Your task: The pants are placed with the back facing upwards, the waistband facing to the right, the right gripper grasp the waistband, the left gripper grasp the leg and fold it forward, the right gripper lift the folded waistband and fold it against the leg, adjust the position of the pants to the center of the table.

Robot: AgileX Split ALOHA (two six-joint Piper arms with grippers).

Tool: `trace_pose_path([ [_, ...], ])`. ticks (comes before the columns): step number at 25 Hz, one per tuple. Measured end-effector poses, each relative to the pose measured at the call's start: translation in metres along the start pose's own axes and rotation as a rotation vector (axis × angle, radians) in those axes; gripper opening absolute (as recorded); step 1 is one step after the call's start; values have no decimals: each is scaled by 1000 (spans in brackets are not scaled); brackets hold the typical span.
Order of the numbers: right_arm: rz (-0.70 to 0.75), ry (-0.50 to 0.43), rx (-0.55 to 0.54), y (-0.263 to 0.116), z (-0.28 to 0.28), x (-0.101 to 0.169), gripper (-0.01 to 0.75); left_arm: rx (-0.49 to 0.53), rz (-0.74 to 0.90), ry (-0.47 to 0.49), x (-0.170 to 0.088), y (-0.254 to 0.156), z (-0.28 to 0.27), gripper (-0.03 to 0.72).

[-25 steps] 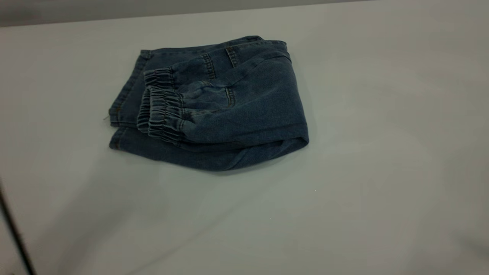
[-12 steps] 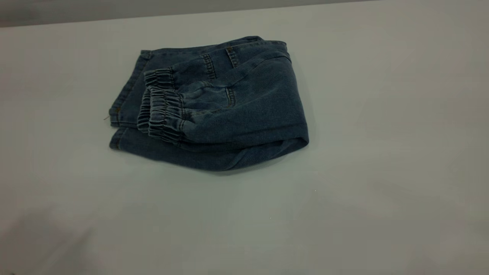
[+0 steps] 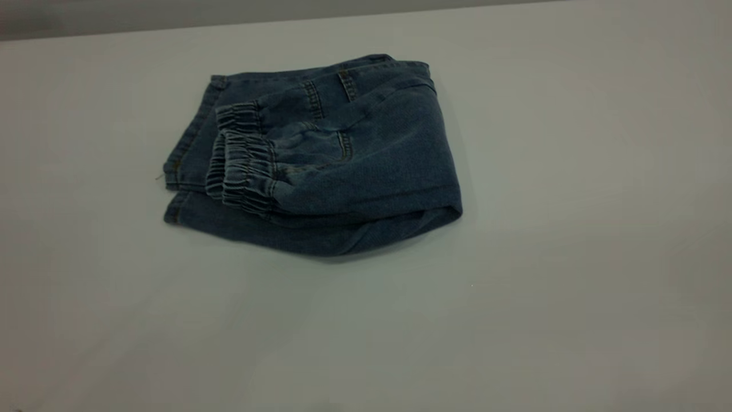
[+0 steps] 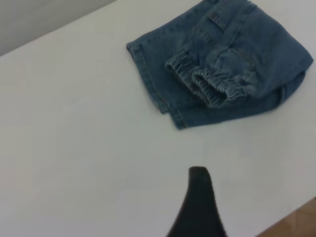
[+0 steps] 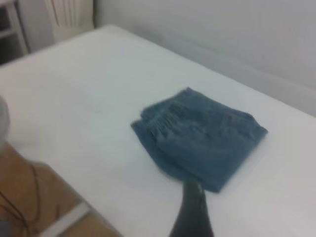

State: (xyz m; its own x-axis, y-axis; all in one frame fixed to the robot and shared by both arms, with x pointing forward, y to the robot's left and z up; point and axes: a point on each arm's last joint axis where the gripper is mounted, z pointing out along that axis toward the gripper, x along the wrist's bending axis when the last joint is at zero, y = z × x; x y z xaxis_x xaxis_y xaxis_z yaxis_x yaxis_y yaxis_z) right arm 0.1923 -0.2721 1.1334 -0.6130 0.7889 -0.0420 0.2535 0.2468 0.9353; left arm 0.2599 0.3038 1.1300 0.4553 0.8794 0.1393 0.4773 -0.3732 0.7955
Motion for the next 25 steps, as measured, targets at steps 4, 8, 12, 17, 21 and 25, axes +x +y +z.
trace_pose_path([
  [4,-43,-48,31,-32,8,-2,459,-18,-19,0,-3,-30,3,530],
  [8,26,-125,93,-51,25,-14,434,-3,-39,-1,-5,-51,13,530],
  [12,49,-161,102,-59,38,-21,415,45,-44,-4,-8,-59,25,530],
  [17,59,-165,118,-66,46,-24,403,53,-52,-23,-11,-63,36,530],
  [21,80,-191,112,-67,47,-26,403,32,-54,-35,-13,-62,38,530],
  [25,111,-230,112,-67,46,-30,403,13,-58,-57,-15,-61,40,530],
])
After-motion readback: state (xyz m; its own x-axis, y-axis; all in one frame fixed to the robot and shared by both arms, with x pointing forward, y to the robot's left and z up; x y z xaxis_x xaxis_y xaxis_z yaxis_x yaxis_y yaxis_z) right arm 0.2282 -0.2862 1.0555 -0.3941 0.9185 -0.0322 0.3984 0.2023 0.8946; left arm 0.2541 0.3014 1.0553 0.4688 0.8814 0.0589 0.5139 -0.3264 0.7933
